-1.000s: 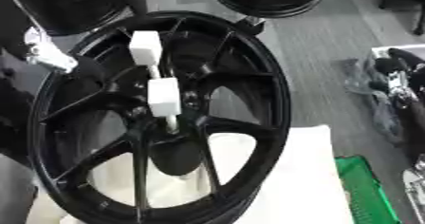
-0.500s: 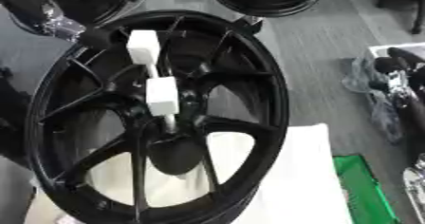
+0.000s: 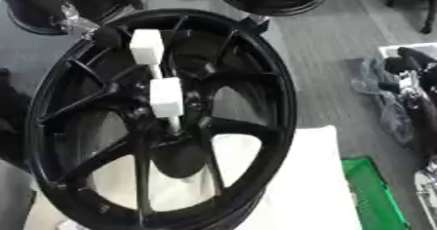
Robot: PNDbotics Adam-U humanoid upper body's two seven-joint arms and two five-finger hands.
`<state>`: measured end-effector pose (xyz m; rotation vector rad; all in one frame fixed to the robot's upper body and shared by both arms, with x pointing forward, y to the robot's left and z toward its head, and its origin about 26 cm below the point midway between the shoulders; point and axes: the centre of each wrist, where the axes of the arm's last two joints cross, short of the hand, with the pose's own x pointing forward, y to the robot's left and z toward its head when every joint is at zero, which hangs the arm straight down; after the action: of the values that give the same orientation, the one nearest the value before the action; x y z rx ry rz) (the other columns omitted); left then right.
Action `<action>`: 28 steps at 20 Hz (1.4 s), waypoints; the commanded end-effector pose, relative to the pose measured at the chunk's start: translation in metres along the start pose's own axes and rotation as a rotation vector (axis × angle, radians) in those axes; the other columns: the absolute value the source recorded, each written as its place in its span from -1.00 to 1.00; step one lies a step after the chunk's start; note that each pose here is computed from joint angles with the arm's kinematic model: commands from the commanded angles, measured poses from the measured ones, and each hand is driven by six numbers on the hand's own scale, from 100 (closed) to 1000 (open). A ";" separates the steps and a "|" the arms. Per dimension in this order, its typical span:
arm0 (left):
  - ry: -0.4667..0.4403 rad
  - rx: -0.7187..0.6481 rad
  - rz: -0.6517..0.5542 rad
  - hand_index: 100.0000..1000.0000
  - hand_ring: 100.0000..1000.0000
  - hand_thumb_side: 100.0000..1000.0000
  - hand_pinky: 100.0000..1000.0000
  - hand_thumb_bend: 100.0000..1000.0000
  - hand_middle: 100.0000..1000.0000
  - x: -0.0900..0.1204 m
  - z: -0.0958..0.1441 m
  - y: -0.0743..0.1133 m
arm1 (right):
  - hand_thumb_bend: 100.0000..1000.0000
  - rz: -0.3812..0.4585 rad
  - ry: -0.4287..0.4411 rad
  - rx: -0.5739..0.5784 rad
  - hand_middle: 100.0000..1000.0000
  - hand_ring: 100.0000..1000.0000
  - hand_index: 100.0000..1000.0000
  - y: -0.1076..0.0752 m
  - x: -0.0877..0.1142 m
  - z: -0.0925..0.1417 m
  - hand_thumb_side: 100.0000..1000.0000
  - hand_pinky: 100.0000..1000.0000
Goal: Pull the pin out of the wheel hub.
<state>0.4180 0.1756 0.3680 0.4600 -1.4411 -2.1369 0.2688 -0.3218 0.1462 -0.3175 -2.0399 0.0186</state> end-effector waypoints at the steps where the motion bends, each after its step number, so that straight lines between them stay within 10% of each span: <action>1: 0.032 0.037 -0.040 0.77 0.75 0.56 0.79 0.08 0.64 -0.005 0.006 0.014 | -1.00 0.010 -0.027 0.016 0.37 0.63 0.60 -0.001 0.009 -0.003 0.18 0.39; 13: 0.040 0.040 -0.116 0.78 0.76 0.42 0.82 0.10 0.66 -0.017 -0.004 0.011 | -1.00 0.010 -0.023 0.024 0.37 0.63 0.60 0.001 0.010 -0.004 0.18 0.39; 22: 0.009 -0.019 -0.173 0.71 0.75 -0.15 0.80 0.06 0.60 -0.009 -0.017 0.013 | -1.00 0.012 -0.028 0.036 0.37 0.63 0.60 0.002 0.011 -0.006 0.17 0.39; 28: 0.001 -0.039 -0.187 0.69 0.74 -0.07 0.80 0.03 0.60 -0.005 -0.031 0.012 | -1.00 0.011 -0.024 0.041 0.38 0.63 0.60 0.002 0.012 -0.007 0.18 0.39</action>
<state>0.4445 0.1531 0.3542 0.5779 -1.4345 -2.2131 0.2718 -0.3171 0.1493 -0.2928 -2.0305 0.0463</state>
